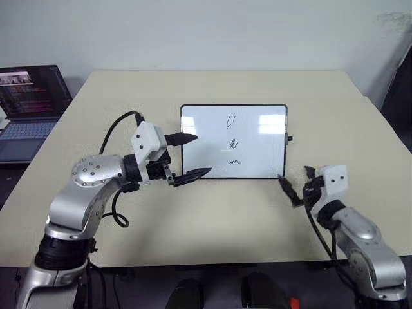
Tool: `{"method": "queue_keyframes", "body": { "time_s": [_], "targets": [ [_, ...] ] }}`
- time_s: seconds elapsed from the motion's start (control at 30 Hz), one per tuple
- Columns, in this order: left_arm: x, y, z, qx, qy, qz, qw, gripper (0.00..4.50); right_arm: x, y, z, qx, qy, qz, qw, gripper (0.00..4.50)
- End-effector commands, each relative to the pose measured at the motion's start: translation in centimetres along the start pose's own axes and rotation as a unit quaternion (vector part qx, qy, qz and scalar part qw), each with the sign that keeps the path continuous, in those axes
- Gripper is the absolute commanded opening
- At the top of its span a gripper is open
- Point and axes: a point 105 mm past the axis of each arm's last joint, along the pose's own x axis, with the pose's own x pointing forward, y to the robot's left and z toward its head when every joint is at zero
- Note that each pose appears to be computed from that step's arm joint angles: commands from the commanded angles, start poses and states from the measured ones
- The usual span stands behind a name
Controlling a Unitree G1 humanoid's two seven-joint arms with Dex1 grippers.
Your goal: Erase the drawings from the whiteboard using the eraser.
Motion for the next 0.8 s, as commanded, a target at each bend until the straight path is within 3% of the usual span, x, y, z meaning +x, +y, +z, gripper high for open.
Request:
{"method": "queue_keyframes", "body": {
  "time_s": [0.03,0.53,0.8],
  "targets": [
    [0.3,0.6,0.8,0.028,-0.006,-0.007,1.0,4.5,0.2,-1.8,0.1,0.006,0.012,-0.044,0.999,4.48],
    [0.0,0.9,0.3,0.032,0.0,0.009,0.999,4.5,2.4,-6.4,-2.7,0.049,0.049,-0.108,0.992,4.48],
    [-0.3,0.7,0.3,0.031,0.004,0.014,0.999,4.5,2.6,-7.5,-0.9,0.047,0.024,-0.112,0.992,4.48]
  ]
}}
